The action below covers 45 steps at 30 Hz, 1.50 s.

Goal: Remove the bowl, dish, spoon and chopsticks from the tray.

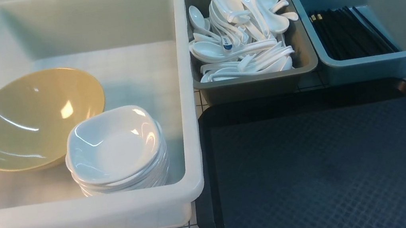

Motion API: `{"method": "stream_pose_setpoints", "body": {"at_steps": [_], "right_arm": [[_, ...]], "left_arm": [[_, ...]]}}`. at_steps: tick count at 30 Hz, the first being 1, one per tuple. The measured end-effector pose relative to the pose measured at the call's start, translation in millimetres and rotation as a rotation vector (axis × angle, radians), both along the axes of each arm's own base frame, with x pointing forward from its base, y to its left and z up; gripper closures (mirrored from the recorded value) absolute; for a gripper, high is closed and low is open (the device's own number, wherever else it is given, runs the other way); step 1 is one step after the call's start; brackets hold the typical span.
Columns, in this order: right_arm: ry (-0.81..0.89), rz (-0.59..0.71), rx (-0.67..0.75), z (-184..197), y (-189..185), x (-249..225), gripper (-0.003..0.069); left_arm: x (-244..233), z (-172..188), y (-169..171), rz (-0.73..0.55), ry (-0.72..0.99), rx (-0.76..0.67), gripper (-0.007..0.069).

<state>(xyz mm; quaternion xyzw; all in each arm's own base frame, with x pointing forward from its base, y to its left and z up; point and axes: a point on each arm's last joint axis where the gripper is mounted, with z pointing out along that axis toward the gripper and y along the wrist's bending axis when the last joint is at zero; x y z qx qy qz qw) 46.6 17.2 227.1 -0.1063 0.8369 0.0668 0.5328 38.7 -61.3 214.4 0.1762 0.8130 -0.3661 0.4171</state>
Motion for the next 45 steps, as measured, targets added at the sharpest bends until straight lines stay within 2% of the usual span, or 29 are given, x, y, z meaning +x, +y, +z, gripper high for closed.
{"method": "stream_pose_setpoints", "body": {"at_steps": [5, 10, 39, 43, 45], "right_arm": [[-0.012, -0.038, 0.018, -55.2, -2.2, -0.6, 0.0638], [-0.075, -0.053, 0.046, -53.6, -2.6, 1.7, 0.0638], [-0.082, -0.054, 0.047, -53.2, -2.6, 1.9, 0.0622], [-0.082, -0.053, 0.046, -53.2, -2.6, 1.9, 0.062], [-0.083, -0.053, 0.046, -53.1, -2.6, 2.0, 0.0617]], "left_arm": [[-0.1, 0.0, -0.1, -0.003, -0.002, 0.002, 0.0627], [-0.6, 0.0, -0.4, -0.007, 0.004, -0.003, 0.0627], [-2.1, 0.7, -1.8, -0.021, 0.02, -0.024, 0.0627], [1.9, 2.7, -0.2, 0.021, -0.014, -0.037, 0.0627], [6.9, 5.3, 2.8, 0.089, -0.047, -0.053, 0.0627]]}}
